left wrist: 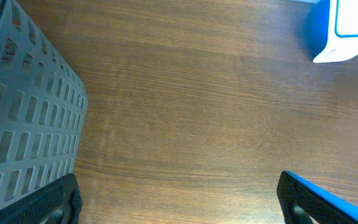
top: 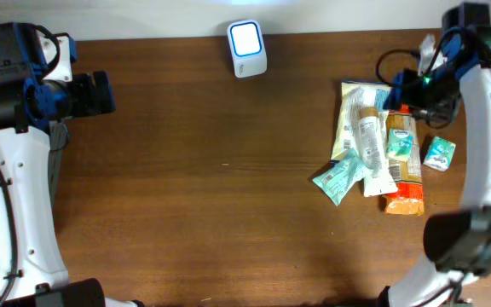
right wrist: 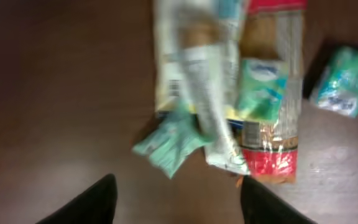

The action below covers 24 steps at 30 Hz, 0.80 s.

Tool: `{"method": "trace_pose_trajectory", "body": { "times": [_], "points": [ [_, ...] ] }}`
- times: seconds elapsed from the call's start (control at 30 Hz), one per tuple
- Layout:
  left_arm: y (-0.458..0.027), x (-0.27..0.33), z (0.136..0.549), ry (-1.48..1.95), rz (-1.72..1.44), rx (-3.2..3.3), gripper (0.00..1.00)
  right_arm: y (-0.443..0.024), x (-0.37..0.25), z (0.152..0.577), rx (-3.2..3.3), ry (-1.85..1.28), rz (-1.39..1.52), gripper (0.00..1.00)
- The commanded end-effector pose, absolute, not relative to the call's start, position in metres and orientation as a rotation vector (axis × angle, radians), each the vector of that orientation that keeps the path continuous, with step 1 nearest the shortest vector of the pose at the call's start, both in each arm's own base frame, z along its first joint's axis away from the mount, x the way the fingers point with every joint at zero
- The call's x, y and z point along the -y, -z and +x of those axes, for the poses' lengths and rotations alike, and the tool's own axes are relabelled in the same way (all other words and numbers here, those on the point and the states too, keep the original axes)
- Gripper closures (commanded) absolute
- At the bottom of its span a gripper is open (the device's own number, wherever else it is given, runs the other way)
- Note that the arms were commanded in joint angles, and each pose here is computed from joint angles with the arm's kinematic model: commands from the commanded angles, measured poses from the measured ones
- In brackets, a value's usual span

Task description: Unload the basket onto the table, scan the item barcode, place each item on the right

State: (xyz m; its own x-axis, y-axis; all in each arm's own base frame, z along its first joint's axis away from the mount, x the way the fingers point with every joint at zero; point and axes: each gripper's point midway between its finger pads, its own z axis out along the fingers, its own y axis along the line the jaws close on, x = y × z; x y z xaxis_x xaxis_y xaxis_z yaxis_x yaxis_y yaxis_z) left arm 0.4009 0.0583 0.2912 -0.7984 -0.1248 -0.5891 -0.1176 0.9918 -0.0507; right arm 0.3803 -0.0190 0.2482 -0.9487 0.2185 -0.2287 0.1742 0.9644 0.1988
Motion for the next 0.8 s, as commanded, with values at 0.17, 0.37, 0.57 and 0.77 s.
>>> {"method": "trace_pose_trajectory", "body": {
  "times": [0.17,0.37,0.57,0.77],
  "points": [
    [-0.296,-0.059,0.400,0.022,-0.175,-2.491,0.01,-0.425,-0.075,0.274,-2.368,-0.436,-0.019,0.01],
    [-0.296,-0.060,0.400,0.021,-0.177,-2.491,0.01,-0.446,-0.072,0.245,-2.284,-0.422,-0.041,0.01],
    [-0.296,-0.060,0.400,0.020,-0.178,-2.491,0.01,-0.443,-0.049,0.257,-2.273,-0.262,0.035,0.01],
    [-0.296,-0.060,0.400,0.021,-0.177,-2.491,0.01,-0.457,-0.044,0.273,-1.971,-0.139,-0.131,0.01]
  ]
}}
